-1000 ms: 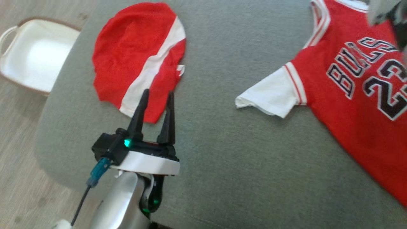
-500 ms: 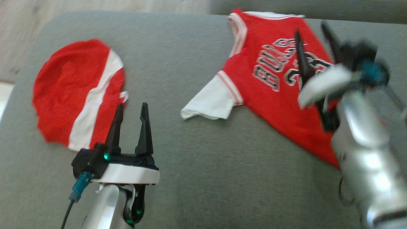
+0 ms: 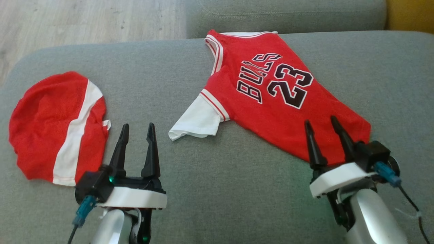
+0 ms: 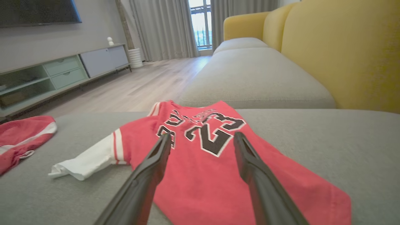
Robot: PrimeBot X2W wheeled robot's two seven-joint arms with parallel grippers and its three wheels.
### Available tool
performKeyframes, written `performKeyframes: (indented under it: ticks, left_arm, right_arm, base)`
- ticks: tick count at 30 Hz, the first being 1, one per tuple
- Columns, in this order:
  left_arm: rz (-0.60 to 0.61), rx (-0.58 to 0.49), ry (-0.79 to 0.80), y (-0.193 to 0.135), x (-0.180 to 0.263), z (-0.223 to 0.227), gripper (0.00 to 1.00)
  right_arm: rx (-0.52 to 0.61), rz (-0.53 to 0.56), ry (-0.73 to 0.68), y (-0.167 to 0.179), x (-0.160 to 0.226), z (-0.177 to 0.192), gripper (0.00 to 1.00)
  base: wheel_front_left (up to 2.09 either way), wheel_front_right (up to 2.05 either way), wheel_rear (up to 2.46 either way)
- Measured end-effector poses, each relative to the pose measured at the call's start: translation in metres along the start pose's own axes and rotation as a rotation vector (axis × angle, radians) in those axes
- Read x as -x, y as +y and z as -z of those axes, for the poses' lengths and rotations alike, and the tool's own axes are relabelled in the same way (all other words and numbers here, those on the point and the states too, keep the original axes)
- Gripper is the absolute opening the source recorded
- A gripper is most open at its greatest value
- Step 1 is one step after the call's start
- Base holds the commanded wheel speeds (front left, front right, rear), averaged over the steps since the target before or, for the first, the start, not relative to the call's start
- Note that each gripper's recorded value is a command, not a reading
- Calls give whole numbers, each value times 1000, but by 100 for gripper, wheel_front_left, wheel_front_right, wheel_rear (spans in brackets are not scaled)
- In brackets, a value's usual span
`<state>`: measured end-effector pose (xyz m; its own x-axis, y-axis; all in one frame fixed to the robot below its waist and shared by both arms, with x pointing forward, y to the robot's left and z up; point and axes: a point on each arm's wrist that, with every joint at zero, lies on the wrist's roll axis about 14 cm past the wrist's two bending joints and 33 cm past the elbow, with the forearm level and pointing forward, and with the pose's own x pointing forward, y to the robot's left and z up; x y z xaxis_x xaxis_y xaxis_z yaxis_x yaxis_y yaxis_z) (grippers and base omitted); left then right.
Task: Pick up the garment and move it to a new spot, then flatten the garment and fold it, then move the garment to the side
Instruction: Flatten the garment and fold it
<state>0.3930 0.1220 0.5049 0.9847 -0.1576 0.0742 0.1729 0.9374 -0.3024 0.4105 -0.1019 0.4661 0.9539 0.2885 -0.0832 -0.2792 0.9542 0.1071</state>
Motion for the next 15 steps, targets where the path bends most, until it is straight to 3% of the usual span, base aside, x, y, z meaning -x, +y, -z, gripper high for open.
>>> performKeyframes:
  ticks: [8, 15]
  left_arm:
    - [-47, -8, -2, 15, 10, -2, 100]
    - [-95, -15, 7, 29, 22, -1, 100]
  right_arm:
    - [-37, -185, 115, 63, -11, 15, 100]
    - [-91, -275, 256, 94, -18, 46, 100]
  base:
    - [0, 0, 0]
    - [0, 0, 0]
